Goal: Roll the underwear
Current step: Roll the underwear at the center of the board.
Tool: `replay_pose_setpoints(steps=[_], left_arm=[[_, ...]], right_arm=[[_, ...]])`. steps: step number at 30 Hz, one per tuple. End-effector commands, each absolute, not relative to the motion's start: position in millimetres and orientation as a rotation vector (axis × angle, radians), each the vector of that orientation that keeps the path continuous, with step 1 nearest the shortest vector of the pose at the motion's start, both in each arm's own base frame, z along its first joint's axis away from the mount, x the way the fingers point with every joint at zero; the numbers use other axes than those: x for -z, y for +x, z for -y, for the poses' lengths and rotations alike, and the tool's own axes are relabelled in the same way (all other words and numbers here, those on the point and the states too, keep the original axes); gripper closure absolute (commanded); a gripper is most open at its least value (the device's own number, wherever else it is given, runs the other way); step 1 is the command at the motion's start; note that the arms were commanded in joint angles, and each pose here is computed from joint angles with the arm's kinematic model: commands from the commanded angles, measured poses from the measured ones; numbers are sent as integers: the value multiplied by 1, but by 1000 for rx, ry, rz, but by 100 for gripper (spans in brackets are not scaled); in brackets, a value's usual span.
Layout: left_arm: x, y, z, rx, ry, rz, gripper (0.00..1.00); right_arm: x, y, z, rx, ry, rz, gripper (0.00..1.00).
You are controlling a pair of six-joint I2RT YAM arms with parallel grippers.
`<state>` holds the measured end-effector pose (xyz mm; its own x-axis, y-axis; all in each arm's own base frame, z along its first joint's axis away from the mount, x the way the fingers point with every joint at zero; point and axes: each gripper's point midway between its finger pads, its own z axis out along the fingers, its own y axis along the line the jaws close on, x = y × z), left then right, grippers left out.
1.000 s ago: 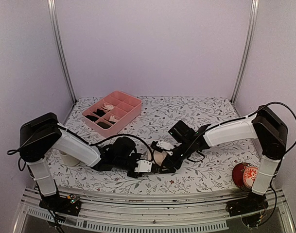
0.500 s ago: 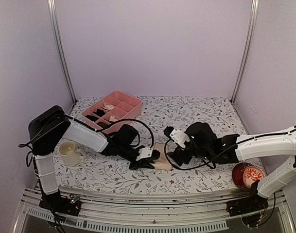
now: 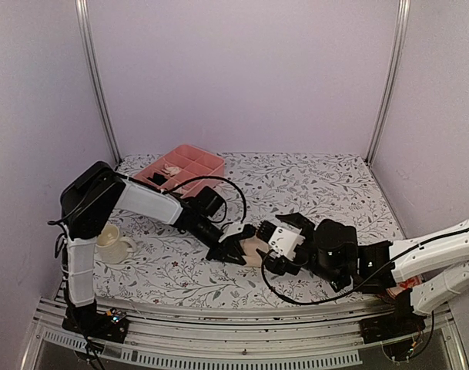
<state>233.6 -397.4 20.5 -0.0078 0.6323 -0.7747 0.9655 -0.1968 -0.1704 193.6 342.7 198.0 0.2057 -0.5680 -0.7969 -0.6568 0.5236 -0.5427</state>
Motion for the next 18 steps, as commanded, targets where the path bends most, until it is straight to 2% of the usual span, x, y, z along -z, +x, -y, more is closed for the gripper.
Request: replay_pose_setpoints(steps=[1,9,18], left_arm=[[38,211,358,1121,1895,-2032,100],[45,211,357,1252,1852,-2148,100],[48,212,358,1277,1842,-2176,100]], right_arm=[[-175,182,-362,2,-1262,-1386,13],[-107,176,-381,76,-1501,-1422,22],[-59,205,-380,209,-1545,-1514,35]])
